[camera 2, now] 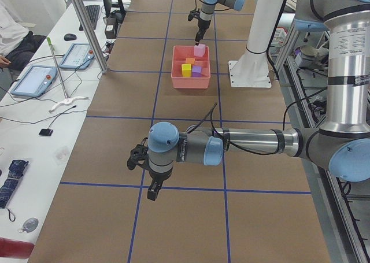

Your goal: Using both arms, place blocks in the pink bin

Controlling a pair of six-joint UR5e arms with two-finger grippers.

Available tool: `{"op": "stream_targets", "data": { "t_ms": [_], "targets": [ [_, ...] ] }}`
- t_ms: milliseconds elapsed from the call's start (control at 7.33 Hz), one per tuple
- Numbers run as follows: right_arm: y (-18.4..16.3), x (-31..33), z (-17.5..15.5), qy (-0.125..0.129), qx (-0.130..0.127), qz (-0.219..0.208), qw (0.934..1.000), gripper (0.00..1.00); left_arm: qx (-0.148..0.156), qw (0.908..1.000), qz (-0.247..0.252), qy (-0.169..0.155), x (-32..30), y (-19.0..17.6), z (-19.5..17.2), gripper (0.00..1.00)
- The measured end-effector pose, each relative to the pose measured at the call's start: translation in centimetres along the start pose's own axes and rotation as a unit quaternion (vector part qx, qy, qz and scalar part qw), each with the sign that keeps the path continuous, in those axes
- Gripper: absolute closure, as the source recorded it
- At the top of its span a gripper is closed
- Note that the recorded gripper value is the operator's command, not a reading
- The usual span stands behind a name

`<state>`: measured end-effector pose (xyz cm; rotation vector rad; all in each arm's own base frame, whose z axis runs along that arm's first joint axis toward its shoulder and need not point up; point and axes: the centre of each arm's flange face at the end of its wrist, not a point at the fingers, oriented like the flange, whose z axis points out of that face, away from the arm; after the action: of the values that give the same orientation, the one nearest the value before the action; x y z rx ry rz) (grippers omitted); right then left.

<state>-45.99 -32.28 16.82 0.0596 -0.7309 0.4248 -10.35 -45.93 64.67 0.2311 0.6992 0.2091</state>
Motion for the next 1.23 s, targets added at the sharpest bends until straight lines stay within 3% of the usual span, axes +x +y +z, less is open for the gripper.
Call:
{"op": "stream_targets", "data": {
  "t_ms": [273, 682, 955, 1227],
  "targets": [
    [-7.3, 1.8, -2.2, -0.001, -0.004, -0.008, 1.0000, 0.00, -0.003, 1.0000, -0.001, 0.001, -0.3, 0.4, 0.4, 0.00],
    [-21.1, 11.1, -4.4, 0.007, -0.034, -0.097, 0.9947, 0.00, -0.005, 0.9999, -0.012, 0.002, -0.5, 0.7, 0.7, 0.00],
    [-30.1, 22.2, -4.5, 0.019, -0.060, -0.169, 0.9836, 0.00, -0.004, 0.9985, -0.054, 0.009, -0.3, 0.7, 0.7, 0.00],
    [-38.1, 35.7, -3.7, 0.027, -0.088, -0.238, 0.9671, 0.00, 0.003, 0.9971, -0.065, 0.037, 0.3, 0.5, 0.5, 0.00]
  ]
}}
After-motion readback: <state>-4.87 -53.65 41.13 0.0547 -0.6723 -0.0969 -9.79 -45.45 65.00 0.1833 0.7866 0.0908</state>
